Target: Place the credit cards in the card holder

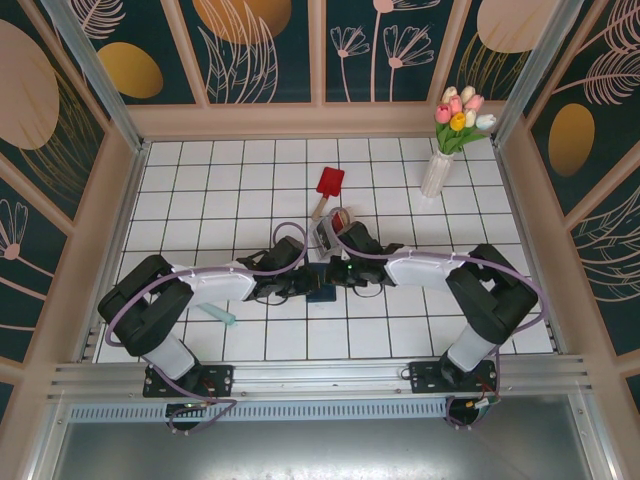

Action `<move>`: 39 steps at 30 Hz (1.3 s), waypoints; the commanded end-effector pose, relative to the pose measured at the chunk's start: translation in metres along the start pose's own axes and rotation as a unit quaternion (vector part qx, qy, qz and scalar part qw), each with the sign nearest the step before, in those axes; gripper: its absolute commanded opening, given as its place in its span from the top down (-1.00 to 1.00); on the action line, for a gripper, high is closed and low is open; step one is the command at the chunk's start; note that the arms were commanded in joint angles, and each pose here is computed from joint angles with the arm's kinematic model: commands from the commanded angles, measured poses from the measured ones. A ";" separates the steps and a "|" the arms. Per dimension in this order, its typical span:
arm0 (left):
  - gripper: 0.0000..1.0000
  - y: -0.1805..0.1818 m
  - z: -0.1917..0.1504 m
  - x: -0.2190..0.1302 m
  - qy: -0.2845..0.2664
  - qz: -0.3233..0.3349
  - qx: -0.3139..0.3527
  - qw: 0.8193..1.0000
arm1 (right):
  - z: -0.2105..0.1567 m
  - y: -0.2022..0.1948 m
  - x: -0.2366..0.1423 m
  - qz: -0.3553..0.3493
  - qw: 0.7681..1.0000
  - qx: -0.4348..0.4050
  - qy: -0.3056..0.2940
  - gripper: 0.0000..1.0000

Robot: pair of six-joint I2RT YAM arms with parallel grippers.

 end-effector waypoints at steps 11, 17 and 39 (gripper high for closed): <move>0.52 0.012 -0.006 0.002 0.004 0.030 -0.004 1.000 | -0.056 -0.033 0.022 -0.179 0.978 -0.094 0.043 0.95; 0.54 0.013 -0.007 0.002 0.004 0.028 -0.008 1.000 | -0.064 -0.028 0.017 -0.170 0.978 -0.118 0.028 0.95; 0.59 0.017 -0.010 0.001 0.001 0.026 -0.019 0.999 | -0.089 -0.043 0.021 -0.220 0.956 -0.183 -0.062 1.00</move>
Point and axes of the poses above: each hand's point on the last joint's axis, 136 mm out from that joint toward the fingers, its own x axis out along the fingers, its own y axis along the line the jaws close on, z = x × y, the point moved 4 cm from there along -x, back along the fingers, and after that the axes turned 1 degree about -x, right-handed, at the moved point
